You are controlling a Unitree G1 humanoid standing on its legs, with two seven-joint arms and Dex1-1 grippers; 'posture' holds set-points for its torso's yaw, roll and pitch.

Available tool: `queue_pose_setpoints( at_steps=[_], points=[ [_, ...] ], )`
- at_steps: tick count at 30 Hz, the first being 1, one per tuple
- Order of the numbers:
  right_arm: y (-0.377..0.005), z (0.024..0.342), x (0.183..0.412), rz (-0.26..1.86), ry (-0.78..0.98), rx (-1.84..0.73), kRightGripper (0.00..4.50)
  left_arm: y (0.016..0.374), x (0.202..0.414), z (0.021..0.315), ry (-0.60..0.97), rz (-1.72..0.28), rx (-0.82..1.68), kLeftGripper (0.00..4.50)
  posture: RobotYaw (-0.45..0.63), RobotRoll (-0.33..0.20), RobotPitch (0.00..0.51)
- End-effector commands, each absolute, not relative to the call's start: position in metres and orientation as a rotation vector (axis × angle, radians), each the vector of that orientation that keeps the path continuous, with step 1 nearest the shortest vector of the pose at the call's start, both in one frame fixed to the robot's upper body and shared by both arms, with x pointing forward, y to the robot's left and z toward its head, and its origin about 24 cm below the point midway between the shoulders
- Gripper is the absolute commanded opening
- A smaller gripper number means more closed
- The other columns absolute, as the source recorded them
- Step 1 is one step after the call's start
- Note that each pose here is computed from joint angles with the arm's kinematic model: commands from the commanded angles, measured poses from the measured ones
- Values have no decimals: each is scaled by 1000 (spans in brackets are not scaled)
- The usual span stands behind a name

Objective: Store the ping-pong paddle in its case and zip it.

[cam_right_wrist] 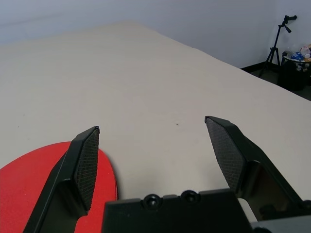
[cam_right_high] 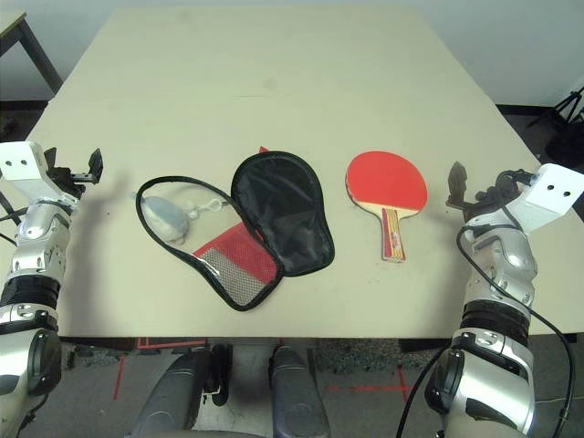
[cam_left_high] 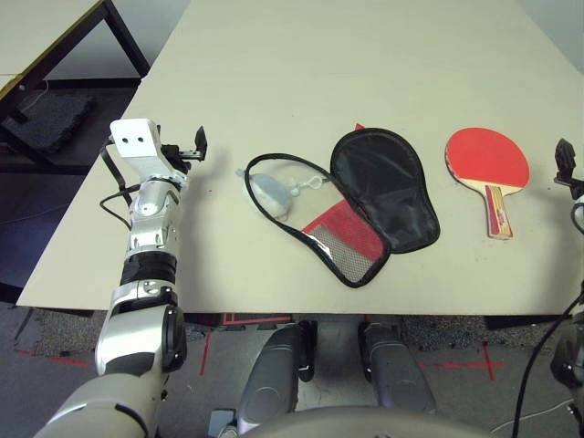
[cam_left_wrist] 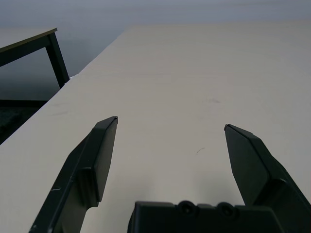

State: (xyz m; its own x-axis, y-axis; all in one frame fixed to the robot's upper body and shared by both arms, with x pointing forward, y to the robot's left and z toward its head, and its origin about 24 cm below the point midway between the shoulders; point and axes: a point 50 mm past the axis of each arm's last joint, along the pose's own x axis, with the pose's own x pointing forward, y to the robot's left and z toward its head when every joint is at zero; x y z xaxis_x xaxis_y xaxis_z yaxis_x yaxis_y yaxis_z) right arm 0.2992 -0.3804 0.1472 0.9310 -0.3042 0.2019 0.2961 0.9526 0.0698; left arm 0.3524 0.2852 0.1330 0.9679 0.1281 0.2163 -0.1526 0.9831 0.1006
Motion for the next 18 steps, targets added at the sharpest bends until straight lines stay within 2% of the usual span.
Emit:
queue_pose_setpoints(
  at_steps=[1,7,12,18],
  points=[
    [-378,144,300,-301,-205,38,4488,280,353,127,-186,120,119,4500,-103,0,213],
    [-371,150,301,-270,-202,20,4488,274,359,133,-191,70,115,4500,-108,0,203],
    [-353,167,302,-186,-153,-19,4488,266,366,169,-240,-69,103,4500,-77,0,191],
    [-325,180,299,-97,-34,-8,4488,248,366,216,-231,-365,174,4500,-53,0,183]
  ],
)
